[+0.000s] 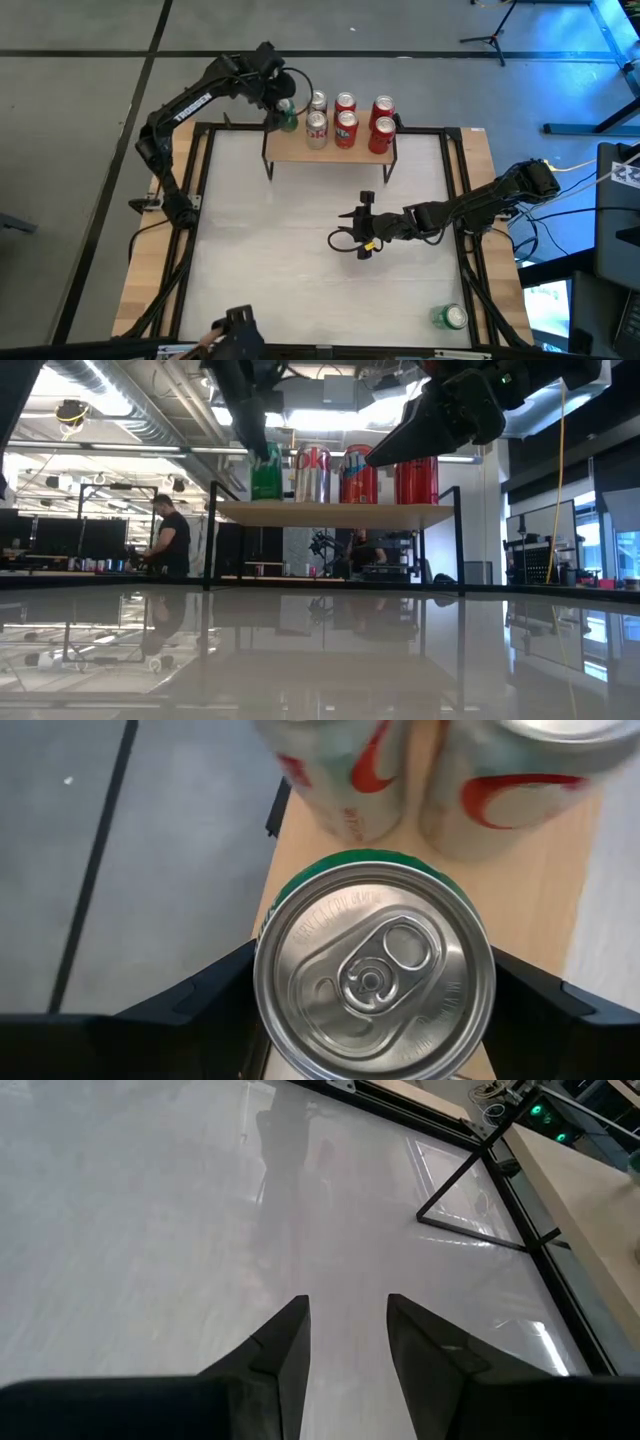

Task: Place canned beverage on shelf
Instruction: Put the top green soda can on the shelf

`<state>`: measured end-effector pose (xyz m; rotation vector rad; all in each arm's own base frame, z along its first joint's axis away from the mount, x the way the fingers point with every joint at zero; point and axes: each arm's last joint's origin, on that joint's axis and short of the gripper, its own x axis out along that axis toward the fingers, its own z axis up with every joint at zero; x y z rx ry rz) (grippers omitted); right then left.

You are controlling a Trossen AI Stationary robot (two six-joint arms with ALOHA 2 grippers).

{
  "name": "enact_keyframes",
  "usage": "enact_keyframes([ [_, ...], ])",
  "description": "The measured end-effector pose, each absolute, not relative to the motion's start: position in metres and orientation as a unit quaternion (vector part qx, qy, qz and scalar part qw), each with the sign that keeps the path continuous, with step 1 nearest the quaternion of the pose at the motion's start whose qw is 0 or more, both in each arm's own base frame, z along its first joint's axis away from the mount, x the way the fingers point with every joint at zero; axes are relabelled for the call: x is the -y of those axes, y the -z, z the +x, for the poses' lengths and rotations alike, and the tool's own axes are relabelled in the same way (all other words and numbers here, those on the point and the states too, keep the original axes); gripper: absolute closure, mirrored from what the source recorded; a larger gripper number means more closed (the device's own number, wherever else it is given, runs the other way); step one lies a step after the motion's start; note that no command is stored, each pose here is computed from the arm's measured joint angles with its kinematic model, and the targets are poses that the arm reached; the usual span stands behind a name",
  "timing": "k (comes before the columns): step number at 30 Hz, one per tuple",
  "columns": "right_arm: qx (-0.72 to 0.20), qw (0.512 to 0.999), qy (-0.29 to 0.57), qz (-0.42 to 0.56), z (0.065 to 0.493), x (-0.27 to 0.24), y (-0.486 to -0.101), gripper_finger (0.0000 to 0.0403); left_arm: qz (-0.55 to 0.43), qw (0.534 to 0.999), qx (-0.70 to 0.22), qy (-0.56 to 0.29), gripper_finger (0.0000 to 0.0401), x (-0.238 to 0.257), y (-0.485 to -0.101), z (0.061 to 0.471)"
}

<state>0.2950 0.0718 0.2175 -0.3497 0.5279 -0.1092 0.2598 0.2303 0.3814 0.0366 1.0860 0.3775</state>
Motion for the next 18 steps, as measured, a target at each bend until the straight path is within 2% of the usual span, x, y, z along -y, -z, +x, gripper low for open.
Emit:
enact_keyframes([
  [8, -0.269, 0.946, 0.053, -0.175, 0.300, -0.073, -0.208, 0.0269, -0.006, 0.844, -0.510, -0.163, 0.0113, -0.250, -0.366, 0.263],
  [18, -0.291, 0.938, 0.068, -0.174, 0.308, -0.061, -0.194, 0.0269, 0.004, 0.855, -0.493, -0.163, 0.0113, -0.254, -0.368, 0.263],
])
